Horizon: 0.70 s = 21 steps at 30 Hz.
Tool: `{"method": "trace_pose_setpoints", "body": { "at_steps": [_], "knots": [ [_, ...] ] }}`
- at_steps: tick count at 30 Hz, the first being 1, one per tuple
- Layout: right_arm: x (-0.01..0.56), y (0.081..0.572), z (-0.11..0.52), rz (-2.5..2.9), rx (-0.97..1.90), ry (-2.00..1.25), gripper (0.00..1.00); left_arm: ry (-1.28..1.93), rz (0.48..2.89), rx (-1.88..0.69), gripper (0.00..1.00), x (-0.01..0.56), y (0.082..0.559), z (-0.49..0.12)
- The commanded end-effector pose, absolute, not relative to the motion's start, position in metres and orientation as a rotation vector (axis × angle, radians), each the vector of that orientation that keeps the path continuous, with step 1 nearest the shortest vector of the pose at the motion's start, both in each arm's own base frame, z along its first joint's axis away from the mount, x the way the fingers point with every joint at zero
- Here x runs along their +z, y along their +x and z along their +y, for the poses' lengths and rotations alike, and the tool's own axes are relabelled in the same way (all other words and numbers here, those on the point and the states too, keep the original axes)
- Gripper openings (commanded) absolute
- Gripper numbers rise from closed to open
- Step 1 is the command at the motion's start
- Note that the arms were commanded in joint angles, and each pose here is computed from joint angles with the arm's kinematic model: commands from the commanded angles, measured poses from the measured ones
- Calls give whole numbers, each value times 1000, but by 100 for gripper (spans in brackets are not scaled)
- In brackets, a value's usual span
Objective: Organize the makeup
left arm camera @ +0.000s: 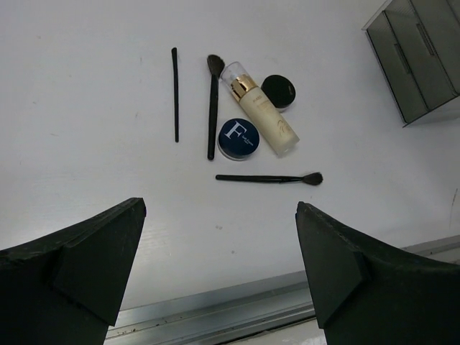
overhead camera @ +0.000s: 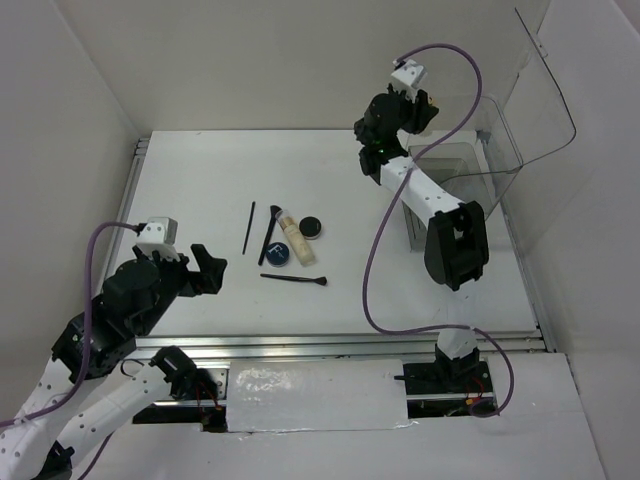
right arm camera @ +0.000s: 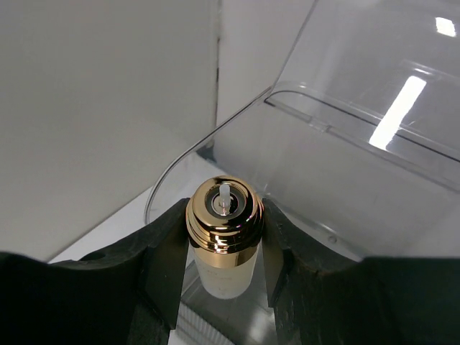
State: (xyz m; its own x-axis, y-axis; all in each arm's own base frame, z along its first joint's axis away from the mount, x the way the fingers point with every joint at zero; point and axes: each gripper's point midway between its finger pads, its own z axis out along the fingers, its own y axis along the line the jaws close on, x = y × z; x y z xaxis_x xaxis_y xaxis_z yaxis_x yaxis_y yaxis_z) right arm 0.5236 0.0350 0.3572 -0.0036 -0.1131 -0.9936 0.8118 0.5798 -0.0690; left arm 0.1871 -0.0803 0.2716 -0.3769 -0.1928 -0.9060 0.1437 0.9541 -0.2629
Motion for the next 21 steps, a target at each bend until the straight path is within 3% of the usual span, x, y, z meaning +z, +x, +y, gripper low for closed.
{"method": "trace_pose_setpoints", "body": {
  "at_steps": [1, 14, 15, 16, 18, 21],
  "knots": [
    [368, 508, 19, 1303, -847, 781, 0, -6, 1886, -383, 99, 280, 192, -88],
    [320, 536, 22, 1372, -778, 792, 0, 39, 1917, -395, 99, 272, 194, -97],
    [322, 544, 25, 1309, -601, 899, 0, 39, 1916, -396, 99, 273, 194, -97],
    [290, 545, 23, 1498, -634, 796, 0, 40, 1919, -394, 99, 272, 194, -97],
    [287, 548, 21, 1502, -544, 854, 0, 43, 1916, -397, 99, 273, 195, -98],
    [282, 541, 22, 1472, -638, 832, 0, 39, 1920, -394, 99, 272, 195, -97]
  ]
}}
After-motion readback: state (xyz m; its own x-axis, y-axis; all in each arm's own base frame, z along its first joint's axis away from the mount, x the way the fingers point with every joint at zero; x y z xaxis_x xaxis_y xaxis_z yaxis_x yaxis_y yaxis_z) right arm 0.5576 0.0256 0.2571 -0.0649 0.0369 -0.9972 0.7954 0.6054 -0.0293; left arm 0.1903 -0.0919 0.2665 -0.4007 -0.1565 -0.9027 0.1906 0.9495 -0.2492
